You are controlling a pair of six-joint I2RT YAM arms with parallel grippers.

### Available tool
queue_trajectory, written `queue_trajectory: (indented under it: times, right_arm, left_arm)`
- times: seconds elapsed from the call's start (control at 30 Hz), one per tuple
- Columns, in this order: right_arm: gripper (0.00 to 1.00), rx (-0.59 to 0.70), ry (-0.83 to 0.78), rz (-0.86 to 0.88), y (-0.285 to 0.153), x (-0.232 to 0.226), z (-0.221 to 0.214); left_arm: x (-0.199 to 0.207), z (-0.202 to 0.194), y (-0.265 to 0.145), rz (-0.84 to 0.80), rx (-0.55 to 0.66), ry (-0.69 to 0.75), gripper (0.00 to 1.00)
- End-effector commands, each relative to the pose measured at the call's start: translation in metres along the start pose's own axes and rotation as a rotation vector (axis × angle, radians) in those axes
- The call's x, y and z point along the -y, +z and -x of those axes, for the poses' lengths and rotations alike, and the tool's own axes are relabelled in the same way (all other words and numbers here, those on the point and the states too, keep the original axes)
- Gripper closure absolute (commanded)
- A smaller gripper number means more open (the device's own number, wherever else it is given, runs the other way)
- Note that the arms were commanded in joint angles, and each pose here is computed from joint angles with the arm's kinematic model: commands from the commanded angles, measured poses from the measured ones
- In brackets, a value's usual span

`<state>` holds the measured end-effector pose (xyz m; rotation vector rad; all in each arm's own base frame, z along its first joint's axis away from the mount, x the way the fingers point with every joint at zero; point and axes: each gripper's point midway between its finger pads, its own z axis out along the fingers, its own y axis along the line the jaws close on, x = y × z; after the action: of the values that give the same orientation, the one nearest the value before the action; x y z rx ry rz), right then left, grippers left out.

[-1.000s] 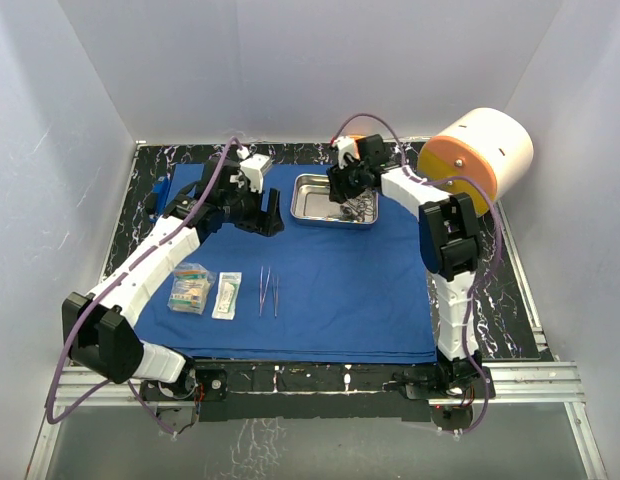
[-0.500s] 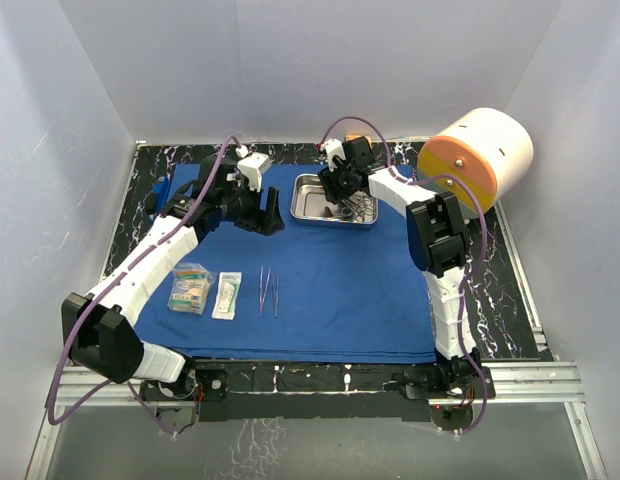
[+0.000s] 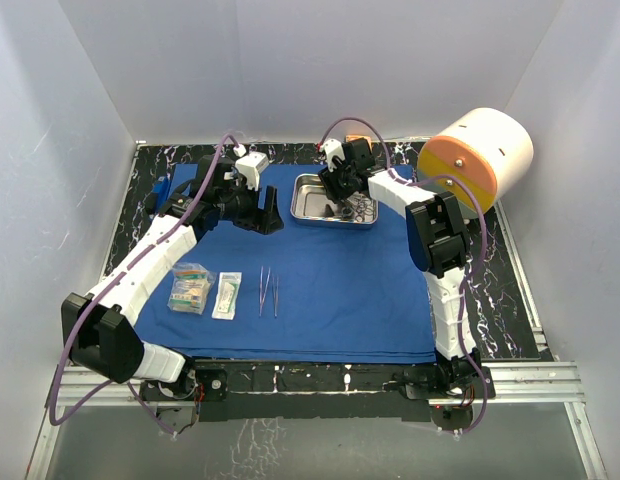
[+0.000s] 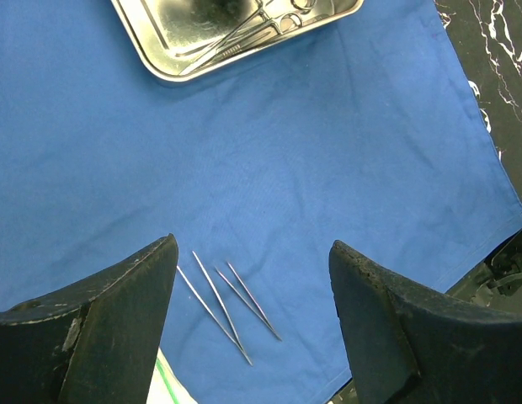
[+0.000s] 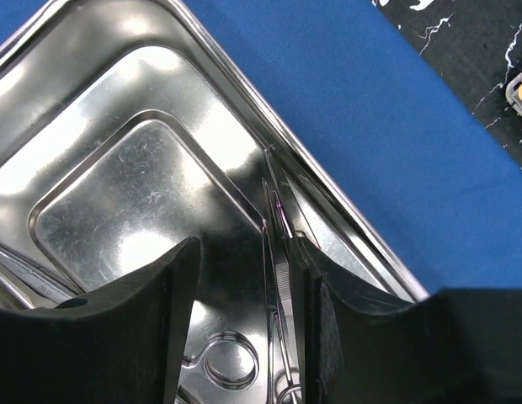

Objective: Open and lay out the surgical kit
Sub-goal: Pick up the medical item from the container.

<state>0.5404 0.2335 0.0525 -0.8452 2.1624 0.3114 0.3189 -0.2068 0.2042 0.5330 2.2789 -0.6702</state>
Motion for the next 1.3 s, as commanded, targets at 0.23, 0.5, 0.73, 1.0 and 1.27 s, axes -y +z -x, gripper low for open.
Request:
queue_trajectory:
  times: [0.23,0.5,0.73,1.0,1.27]
  right_arm:
    - [0.62,0.076,-0.026,-0.051,-0.007,0.019,0.036]
    - [0.67,0.057,-0.017,-0.033,0.001,0.02,0.03]
    - [0.7,0.039,-0.014,-0.025,0.008,0.021,0.024]
    - [0.75,0.026,-0.012,-0.027,0.013,0.023,0.019]
    - [0.87,0.056,-0.008,-0.017,0.006,0.022,0.032]
  left_arm:
    - [0.008,0.013,-0.01,-0.031,0.048,0.013,0.28]
    - [0.008,0.014,-0.01,-0.034,0.05,0.009,0.28]
    - [0.007,0.012,-0.009,-0.034,0.048,0.006,0.28]
    - [0.009,0.016,-0.017,-0.036,0.071,0.009,0.28]
    - [0.009,0.015,-0.016,-0.043,0.071,0.003,0.27]
